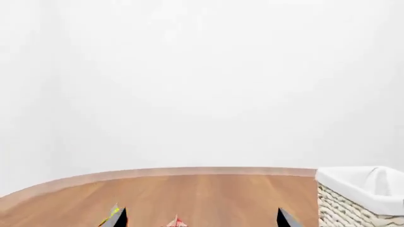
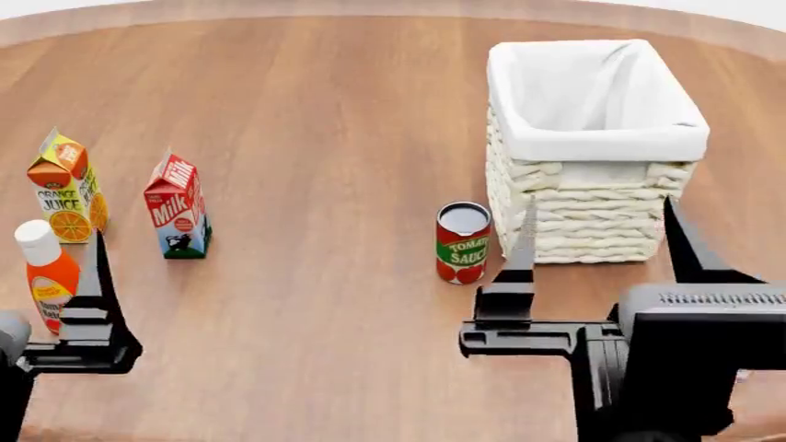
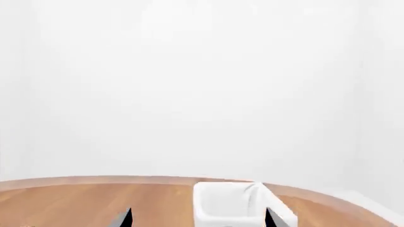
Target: Pick the milk and place it in the basket.
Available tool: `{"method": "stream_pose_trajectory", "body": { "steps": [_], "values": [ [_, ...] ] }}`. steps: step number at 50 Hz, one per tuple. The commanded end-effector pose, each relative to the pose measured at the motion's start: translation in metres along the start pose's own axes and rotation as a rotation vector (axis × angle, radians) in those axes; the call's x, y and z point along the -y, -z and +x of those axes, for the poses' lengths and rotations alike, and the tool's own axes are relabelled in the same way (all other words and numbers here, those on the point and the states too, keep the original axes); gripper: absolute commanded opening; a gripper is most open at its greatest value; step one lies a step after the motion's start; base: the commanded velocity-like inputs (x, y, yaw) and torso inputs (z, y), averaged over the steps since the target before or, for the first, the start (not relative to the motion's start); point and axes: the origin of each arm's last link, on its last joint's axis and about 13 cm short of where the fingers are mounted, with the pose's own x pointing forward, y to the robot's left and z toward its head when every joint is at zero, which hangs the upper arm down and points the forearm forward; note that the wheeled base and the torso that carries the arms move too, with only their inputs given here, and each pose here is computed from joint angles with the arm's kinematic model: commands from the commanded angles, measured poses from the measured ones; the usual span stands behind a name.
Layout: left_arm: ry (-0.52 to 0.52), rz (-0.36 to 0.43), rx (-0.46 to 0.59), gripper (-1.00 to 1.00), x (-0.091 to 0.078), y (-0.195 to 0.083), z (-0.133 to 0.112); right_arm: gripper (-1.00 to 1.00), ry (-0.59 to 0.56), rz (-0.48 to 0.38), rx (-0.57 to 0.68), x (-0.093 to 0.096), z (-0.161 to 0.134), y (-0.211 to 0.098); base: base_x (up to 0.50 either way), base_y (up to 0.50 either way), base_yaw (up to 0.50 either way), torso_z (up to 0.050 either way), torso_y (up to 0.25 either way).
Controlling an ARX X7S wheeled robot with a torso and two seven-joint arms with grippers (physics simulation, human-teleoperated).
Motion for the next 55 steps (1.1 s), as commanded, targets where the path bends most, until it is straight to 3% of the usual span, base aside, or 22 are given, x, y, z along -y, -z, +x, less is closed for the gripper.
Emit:
{"method": "stream_pose_trajectory", "body": {
  "steps": [1,3,4,5,6,7,8,9,10,45,55],
  "values": [
    [-0.024,0.058,0.453,1.0,-0.017,-0.147,0.012,1.0,0.011,-0.096,0.399,0.019,0.007,-0.144,0.0,0.0,0.0,0.0,0.0],
    [-0.026,0.055,0.501,1.0,-0.019,-0.162,0.008,1.0,0.01,-0.097,0.439,0.021,0.003,-0.159,0.0,0.0,0.0,0.0,0.0],
    [-0.178,0.085,0.804,1.0,-0.041,-0.212,-0.013,1.0,0.226,-0.148,0.504,0.05,-0.009,-0.189,0.0,0.0,0.0,0.0,0.0],
    [-0.11,0.085,0.751,1.0,-0.038,-0.202,-0.013,1.0,0.168,-0.219,0.468,0.048,0.003,-0.191,0.0,0.0,0.0,0.0,0.0],
    [-0.072,0.046,0.937,1.0,-0.035,-0.231,-0.026,1.0,0.122,-0.275,0.52,0.041,-0.003,-0.195,0.0,0.0,0.0,0.0,0.0],
    [-0.093,0.04,0.917,1.0,-0.037,-0.239,-0.035,1.0,0.111,-0.286,0.688,0.036,-0.017,-0.222,0.0,0.0,0.0,0.0,0.0],
    [-0.117,0.059,0.834,1.0,-0.04,-0.242,-0.042,1.0,0.159,-0.238,0.796,0.04,-0.035,-0.242,0.0,0.0,0.0,0.0,0.0],
    [-0.082,0.035,0.797,1.0,-0.038,-0.241,-0.043,1.0,0.096,-0.169,0.8,0.039,-0.049,-0.249,0.0,0.0,0.0,0.0,0.0],
    [-0.084,0.037,0.797,1.0,-0.038,-0.241,-0.043,1.0,0.043,-0.144,0.746,0.036,-0.051,-0.246,0.0,0.0,0.0,0.0,0.0],
    [-0.079,0.043,0.801,1.0,-0.037,-0.24,-0.044,1.0,0.039,-0.178,0.748,0.036,-0.05,-0.241,0.0,0.0,0.0,0.0,0.0],
    [-0.083,0.043,0.799,1.0,-0.038,-0.239,-0.044,1.0,0.027,-0.198,0.742,0.033,-0.05,-0.239,0.0,0.4,0.0,0.0,0.0]
  ]
}}
